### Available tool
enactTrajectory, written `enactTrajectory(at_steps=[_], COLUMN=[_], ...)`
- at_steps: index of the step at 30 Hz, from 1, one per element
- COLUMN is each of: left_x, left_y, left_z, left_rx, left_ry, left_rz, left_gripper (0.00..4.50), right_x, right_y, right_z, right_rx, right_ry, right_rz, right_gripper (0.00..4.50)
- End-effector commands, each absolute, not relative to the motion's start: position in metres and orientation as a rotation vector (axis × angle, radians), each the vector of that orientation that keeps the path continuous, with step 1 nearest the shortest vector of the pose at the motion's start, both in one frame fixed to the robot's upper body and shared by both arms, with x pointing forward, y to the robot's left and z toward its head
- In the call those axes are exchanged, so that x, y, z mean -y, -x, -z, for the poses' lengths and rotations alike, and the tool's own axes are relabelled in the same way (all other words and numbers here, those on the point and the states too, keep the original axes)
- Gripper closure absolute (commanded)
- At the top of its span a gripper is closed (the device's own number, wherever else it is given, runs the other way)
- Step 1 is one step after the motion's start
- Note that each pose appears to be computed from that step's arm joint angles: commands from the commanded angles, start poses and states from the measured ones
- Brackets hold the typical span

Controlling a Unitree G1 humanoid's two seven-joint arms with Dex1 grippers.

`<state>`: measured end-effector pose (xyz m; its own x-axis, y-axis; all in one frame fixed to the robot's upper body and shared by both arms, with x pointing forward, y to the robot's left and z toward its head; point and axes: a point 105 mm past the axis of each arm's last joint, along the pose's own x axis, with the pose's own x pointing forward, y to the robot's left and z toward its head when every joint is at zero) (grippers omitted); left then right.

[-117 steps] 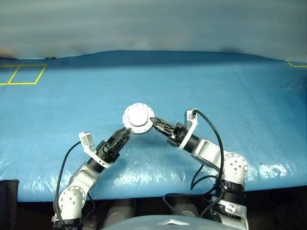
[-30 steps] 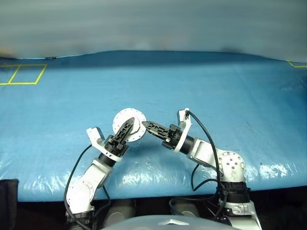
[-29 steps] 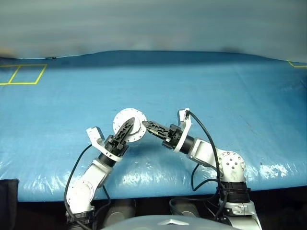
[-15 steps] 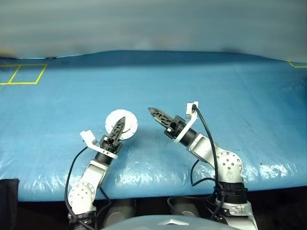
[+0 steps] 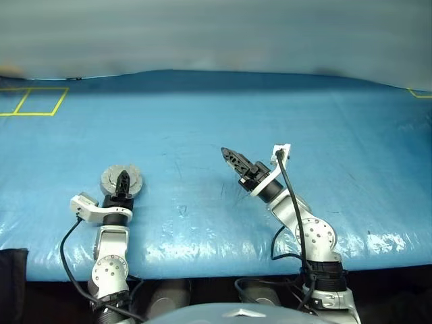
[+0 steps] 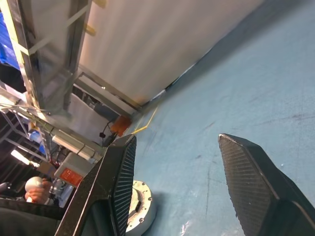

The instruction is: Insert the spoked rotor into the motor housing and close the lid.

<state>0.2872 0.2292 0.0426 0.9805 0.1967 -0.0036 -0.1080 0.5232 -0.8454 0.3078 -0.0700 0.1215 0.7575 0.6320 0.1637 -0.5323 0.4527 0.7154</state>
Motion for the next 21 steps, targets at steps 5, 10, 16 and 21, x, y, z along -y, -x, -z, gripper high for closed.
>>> enactTrajectory(at_steps=[5,10,16,21], left_x=[-0.212,-0.205,-0.222,-0.213], left_y=[-0.308,-0.322,-0.328,-0.327], left_z=[-0.081,-0.081,-0.06,-0.054], left_rx=[0.227,0.209,0.138,0.099], left_ry=[1.072,1.088,1.027,1.009], left_rz=[-0.05,-0.045,-0.199,-0.189], left_gripper=[1.97,1.97,1.97,1.97], right_x=[0.068,0.069,0.07,0.066], right_y=[-0.305,-0.306,-0.306,-0.305], right_z=[-0.131,-0.131,-0.131,-0.131], right_rx=[-0.082,-0.077,-0.072,-0.076], right_ry=[-0.822,-0.821,-0.828,-0.839], right_rz=[-0.743,-0.735,-0.721,-0.728], right_gripper=[1.71,1.71,1.71,1.71])
